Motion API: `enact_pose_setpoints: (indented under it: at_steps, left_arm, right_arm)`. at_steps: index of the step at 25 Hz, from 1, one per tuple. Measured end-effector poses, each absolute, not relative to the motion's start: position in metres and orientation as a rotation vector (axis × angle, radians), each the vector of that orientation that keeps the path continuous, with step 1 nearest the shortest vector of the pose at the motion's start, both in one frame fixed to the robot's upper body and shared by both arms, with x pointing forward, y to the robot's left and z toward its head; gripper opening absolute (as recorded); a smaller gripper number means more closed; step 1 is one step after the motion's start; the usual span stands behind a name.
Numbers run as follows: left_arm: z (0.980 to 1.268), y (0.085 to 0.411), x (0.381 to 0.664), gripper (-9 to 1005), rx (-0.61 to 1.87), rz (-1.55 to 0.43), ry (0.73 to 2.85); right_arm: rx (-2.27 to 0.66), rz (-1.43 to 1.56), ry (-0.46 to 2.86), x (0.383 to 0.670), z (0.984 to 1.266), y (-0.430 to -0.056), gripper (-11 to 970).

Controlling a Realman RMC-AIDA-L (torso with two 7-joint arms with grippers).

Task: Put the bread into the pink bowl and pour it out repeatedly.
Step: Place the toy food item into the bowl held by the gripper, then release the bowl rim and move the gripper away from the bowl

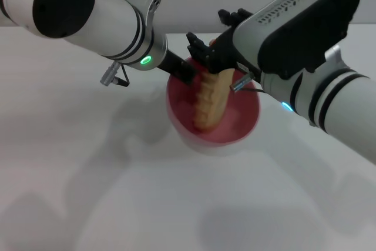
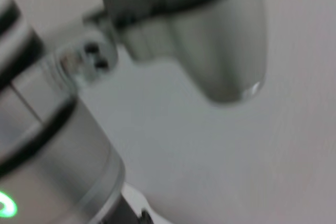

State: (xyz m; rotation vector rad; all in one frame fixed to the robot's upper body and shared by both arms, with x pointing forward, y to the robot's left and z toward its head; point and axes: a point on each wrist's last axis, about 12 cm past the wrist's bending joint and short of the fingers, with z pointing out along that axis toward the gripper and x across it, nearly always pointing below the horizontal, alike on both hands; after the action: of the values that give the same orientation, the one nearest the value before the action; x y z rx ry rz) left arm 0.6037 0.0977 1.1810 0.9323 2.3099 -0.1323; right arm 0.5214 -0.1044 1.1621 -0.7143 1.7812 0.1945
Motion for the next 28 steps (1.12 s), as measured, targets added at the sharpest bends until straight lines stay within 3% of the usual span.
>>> enact_pose_setpoints:
  at_steps: [12,24,28]
  left_arm:
    - [1.172,0.104,0.61,50,0.916,-0.244,2.343]
    - [1.16,0.108,0.611,50,0.887,-0.281,2.371]
    - [1.157,0.107,0.614,50,0.886,-0.274,2.381]
  right_arm:
    - [-0.767,0.047,1.469,0.513,1.176,-0.123,659]
    - [-0.742,0.041,1.248,0.526,1.17,-0.207,658]
    - [-0.473,0.087,1.316,0.539,1.183,-0.232,658]
